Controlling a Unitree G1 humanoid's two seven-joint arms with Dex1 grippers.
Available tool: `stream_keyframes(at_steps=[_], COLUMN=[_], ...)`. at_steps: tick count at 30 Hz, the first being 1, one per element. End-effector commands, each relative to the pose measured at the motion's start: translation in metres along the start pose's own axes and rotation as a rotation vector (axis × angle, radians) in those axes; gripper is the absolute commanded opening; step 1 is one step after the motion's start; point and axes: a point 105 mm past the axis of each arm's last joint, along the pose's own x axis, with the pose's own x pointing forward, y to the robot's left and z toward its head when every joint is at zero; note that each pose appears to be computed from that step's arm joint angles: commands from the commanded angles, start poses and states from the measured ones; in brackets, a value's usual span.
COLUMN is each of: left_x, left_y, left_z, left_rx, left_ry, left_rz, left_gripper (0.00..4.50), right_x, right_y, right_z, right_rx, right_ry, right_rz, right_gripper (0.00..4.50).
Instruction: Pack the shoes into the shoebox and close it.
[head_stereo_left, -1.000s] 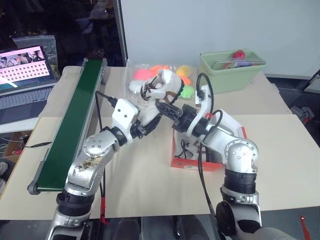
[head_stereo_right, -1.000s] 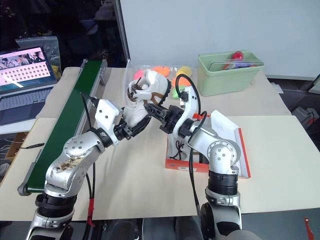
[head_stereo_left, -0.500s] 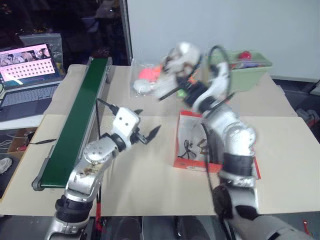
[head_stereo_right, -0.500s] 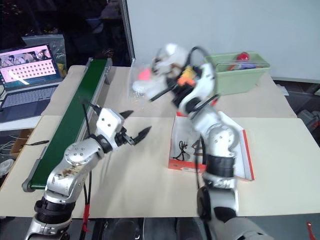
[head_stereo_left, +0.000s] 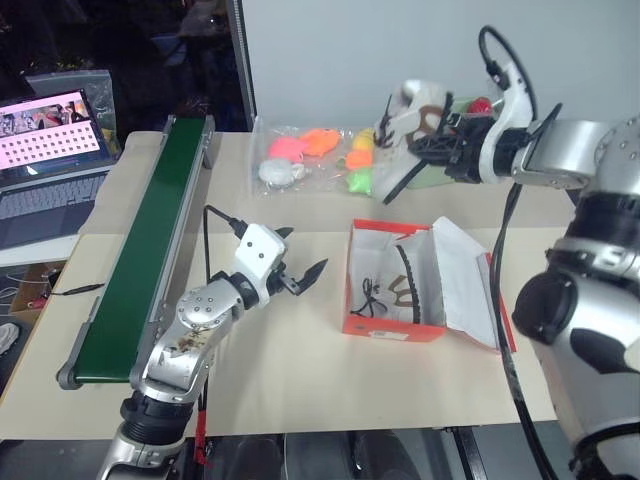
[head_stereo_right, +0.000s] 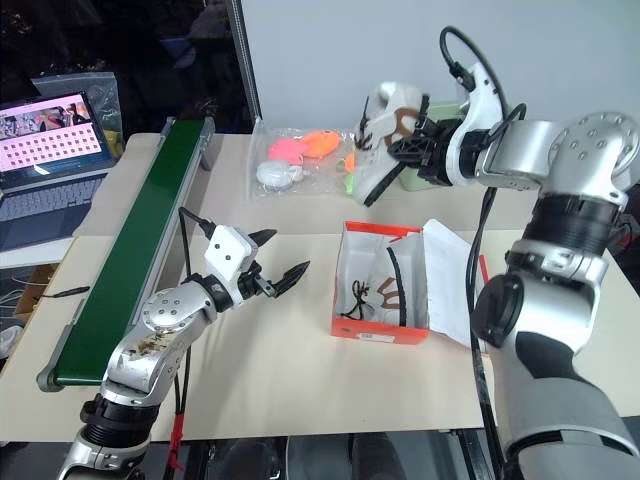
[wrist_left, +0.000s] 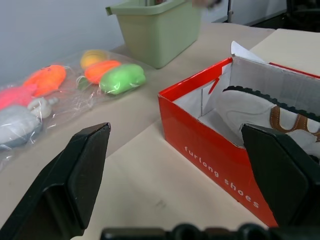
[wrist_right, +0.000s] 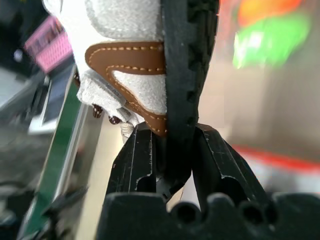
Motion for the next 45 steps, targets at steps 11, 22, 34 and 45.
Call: stream_keyframes(at_steps=[11, 22, 34, 45], left_x=[-0.035, -0.037, -0.039, -0.036], left_y=[-0.01, -0.01, -0.01, -0.012], left_z=[0.007, 0.005, 0.008, 0.012], left_rx=[0.226, 0.246, 0.259, 0.251], left_ry=[-0.054, -0.04, -0.039, -0.054], left_rz=[-0.204, -0.2, -0.19, -0.189], left_gripper=[4.47, 4.47, 4.47, 4.47], right_x=[0.016, 0.027, 0.032, 0.002], right_y=[-0.035, -0.025, -0.034, -0.086], right_z=[-0.085, -0.1, -0.117, -0.116], right_rx=[-0.024, -0.051, -0.082, -0.148], right_ry=[0.402, 0.469, 0.515, 0.481], right_rz=[-0.028, 0.011, -0.023, -0.225], right_gripper=[1.01, 1.01, 1.01, 1.01])
